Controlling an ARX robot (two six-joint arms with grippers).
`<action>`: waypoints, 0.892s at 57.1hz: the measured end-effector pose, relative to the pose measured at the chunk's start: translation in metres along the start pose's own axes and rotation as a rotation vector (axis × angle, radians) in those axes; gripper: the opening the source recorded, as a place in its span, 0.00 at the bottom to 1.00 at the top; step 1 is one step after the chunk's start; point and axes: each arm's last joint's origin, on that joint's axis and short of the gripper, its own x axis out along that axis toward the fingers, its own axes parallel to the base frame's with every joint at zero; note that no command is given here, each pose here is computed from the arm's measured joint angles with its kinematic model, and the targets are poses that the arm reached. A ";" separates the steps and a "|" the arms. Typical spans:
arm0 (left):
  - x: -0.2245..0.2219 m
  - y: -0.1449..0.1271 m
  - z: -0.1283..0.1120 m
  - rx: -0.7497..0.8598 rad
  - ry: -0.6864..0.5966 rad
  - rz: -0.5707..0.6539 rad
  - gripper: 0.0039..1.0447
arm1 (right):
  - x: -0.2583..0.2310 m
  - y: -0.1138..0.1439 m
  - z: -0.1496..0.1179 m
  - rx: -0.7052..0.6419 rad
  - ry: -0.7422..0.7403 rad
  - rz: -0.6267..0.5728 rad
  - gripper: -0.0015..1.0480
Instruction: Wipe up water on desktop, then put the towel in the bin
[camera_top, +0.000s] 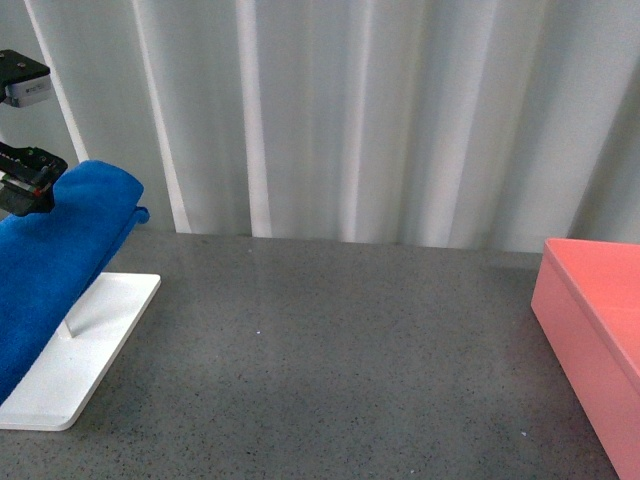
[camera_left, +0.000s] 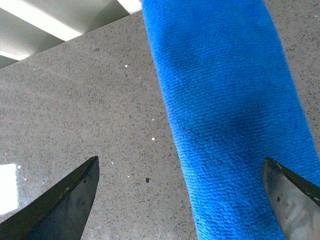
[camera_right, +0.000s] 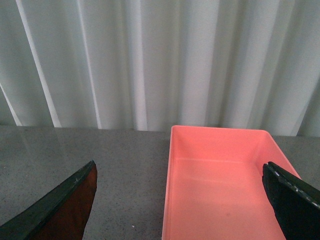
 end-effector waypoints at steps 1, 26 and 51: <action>0.002 0.001 -0.001 -0.010 0.003 0.000 0.94 | 0.000 0.000 0.000 0.000 0.000 0.000 0.93; 0.023 -0.016 -0.017 -0.114 0.084 -0.082 0.94 | 0.000 0.000 0.000 0.000 0.000 0.000 0.93; 0.026 -0.026 -0.020 -0.094 0.090 -0.084 0.38 | 0.000 0.000 0.000 0.000 0.000 0.000 0.93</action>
